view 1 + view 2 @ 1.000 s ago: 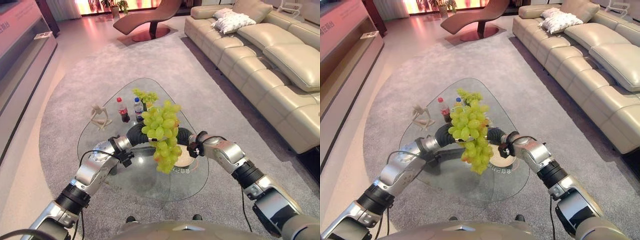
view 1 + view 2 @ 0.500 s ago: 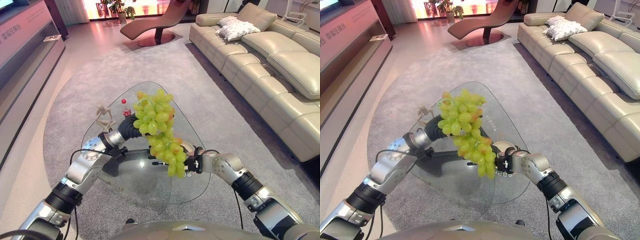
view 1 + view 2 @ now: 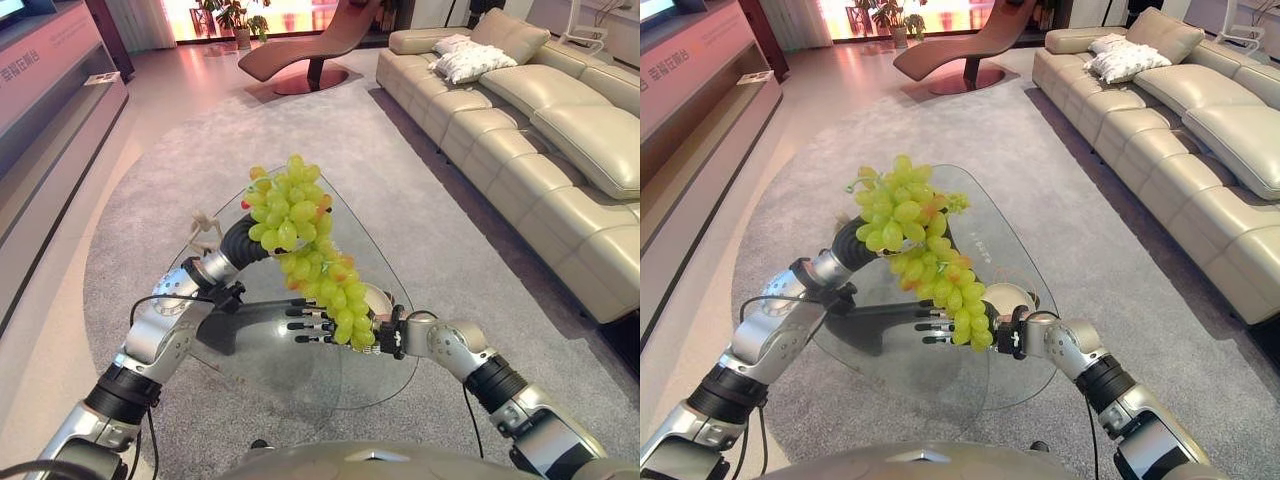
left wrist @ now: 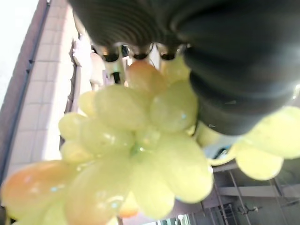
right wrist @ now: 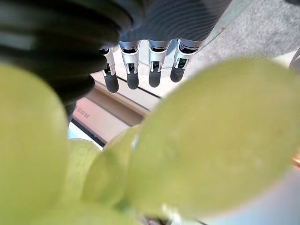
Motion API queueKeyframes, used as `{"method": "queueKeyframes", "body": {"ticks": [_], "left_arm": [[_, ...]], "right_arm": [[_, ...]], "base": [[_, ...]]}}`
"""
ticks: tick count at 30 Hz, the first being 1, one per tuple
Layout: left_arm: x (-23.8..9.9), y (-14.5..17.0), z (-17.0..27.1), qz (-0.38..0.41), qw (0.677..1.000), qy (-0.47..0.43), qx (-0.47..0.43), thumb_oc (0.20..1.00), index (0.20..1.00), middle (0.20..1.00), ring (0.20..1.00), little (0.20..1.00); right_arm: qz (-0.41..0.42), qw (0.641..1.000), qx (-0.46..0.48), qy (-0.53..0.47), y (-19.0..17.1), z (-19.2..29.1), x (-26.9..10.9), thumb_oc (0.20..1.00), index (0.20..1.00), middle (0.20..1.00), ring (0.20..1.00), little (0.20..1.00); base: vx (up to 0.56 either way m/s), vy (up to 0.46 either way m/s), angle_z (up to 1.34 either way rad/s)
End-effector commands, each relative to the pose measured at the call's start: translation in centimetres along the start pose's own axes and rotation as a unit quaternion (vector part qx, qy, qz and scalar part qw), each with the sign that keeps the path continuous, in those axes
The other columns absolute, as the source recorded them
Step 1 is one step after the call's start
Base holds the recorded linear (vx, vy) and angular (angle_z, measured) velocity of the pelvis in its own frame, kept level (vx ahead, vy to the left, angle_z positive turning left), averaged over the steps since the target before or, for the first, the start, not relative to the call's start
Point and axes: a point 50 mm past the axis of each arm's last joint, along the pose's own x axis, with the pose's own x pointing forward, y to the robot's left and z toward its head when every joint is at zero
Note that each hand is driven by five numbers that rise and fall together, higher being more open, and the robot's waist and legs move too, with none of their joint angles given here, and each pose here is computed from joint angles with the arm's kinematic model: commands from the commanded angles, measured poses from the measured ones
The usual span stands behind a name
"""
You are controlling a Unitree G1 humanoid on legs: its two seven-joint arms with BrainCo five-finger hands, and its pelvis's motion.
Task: Pick up fruits into the plate
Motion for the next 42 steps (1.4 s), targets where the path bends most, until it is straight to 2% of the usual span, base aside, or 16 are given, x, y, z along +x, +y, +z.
{"method": "queueKeyframes", "body": {"ticks": [1,6,10,11,12,16,20,31,42], "left_arm": [[0.5,1.6,1.8,0.017,0.999,-0.05,0.003,0.2,0.2,0.2,0.2,0.2],[0.5,1.4,1.4,0.009,0.999,-0.046,-0.014,0.2,0.2,0.2,0.2,0.2],[0.6,1.0,1.4,-0.011,0.998,-0.051,-0.03,0.2,0.2,0.2,0.2,0.2],[0.7,0.9,1.7,-0.019,0.997,-0.057,-0.038,0.2,0.2,0.2,0.2,0.2],[0.8,0.8,2.0,-0.023,0.997,-0.062,-0.045,0.2,0.2,0.2,0.2,0.2],[0.8,0.7,2.6,-0.034,0.994,-0.079,-0.065,0.2,0.2,0.2,0.2,0.2],[0.8,0.4,3.1,-0.046,0.991,-0.095,-0.082,0.2,0.2,0.2,0.2,0.2],[1.0,0.0,3.6,-0.056,0.987,-0.109,-0.1,0.2,0.2,0.2,0.2,0.2],[1.9,-0.3,3.2,-0.056,0.988,-0.102,-0.1,0.2,0.2,0.2,0.2,0.2]], "right_arm": [[0.076,0.993,-0.044,-0.082,2.7,3.2,0.6,1.0,1.0,1.0,1.0,1.0],[0.061,0.985,-0.098,-0.131,3.2,4.8,0.1,1.0,1.0,1.0,1.0,1.0],[-0.023,0.964,-0.18,-0.193,2.7,7.1,-1.2,1.0,1.0,1.0,1.0,1.0],[-0.087,0.942,-0.23,-0.23,2.2,8.9,-2.5,1.0,1.0,1.0,1.0,1.0],[-0.114,0.929,-0.248,-0.251,2.1,9.8,-3.2,1.0,1.0,1.0,1.0,1.0],[-0.173,0.9,-0.278,-0.288,1.8,11.6,-4.9,1.0,1.0,1.0,1.0,1.0],[-0.19,0.891,-0.282,-0.301,1.6,11.8,-5.8,1.0,1.0,1.0,1.0,1.0],[-0.157,0.905,-0.28,-0.281,1.8,10.6,-5.9,1.0,1.0,1.0,1.0,1.0],[-0.087,0.915,-0.303,-0.253,3.9,9.8,-4.3,1.0,1.0,1.0,1.0,1.0]], "base": [[0.02,0.003,-0.04],[0.0,0.001,-0.01],[0.0,0.0,0.0],[0.02,0.032,-0.01],[0.02,0.035,-0.04],[0.01,0.028,-0.06],[0.01,0.017,-0.05],[0.0,0.0,0.0],[0.0,0.0,0.0]]}}
